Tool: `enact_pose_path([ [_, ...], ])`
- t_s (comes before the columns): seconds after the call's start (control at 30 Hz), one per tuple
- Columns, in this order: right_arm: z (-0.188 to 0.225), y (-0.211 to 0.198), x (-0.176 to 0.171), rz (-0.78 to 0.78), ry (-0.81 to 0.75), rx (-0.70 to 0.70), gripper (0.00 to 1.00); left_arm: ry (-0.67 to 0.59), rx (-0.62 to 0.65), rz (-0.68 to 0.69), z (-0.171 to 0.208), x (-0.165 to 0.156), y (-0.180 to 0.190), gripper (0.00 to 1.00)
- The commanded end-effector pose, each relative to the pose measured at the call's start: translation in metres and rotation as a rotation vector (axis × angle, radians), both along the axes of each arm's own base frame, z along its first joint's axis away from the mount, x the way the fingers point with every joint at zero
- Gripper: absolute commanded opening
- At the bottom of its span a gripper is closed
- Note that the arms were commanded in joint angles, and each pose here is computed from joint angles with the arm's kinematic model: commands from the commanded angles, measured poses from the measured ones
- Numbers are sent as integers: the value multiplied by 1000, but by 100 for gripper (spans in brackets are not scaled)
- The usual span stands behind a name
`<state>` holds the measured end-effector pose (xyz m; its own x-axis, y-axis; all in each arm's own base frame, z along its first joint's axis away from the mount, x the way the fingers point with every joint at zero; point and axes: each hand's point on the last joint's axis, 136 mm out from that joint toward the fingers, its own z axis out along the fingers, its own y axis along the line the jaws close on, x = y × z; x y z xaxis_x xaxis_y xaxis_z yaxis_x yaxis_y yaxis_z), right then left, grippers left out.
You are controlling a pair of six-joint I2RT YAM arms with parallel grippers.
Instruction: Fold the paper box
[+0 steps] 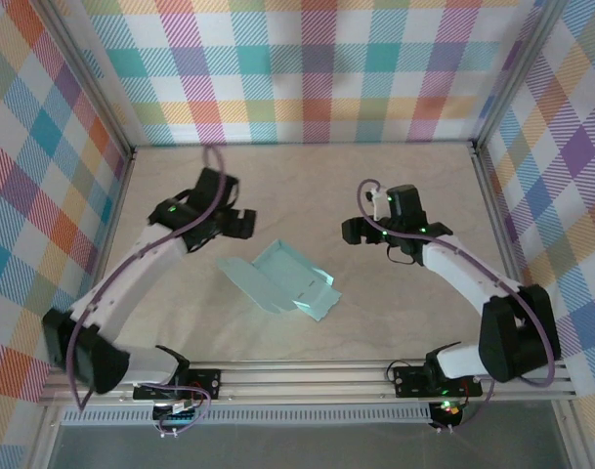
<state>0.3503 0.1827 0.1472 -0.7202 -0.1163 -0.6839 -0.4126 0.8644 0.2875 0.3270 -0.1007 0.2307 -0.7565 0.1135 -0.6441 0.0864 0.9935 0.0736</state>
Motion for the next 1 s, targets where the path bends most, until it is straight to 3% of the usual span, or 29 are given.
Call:
enact_pose_path([
  [0.0,11,36,9,174,-94,-27,91,-59,-169,286,7,-23,52,100],
  [0.1,3,63,10,308,-123,-66,92,-18,-241,464,-10,-52,89,100],
  [0.23,2,88,12,382,-131,-69,93,76,-340,662,-46,-78,102,99],
  [0.4,-2,104,8,421,-124,-56,93,243,-458,813,-107,-97,89,80],
  [0.63,-7,112,3,446,-110,-53,93,376,-625,750,-159,-92,38,51],
  [0.97,-5,102,3,391,-131,-73,94,445,-592,545,-176,-54,-52,47],
])
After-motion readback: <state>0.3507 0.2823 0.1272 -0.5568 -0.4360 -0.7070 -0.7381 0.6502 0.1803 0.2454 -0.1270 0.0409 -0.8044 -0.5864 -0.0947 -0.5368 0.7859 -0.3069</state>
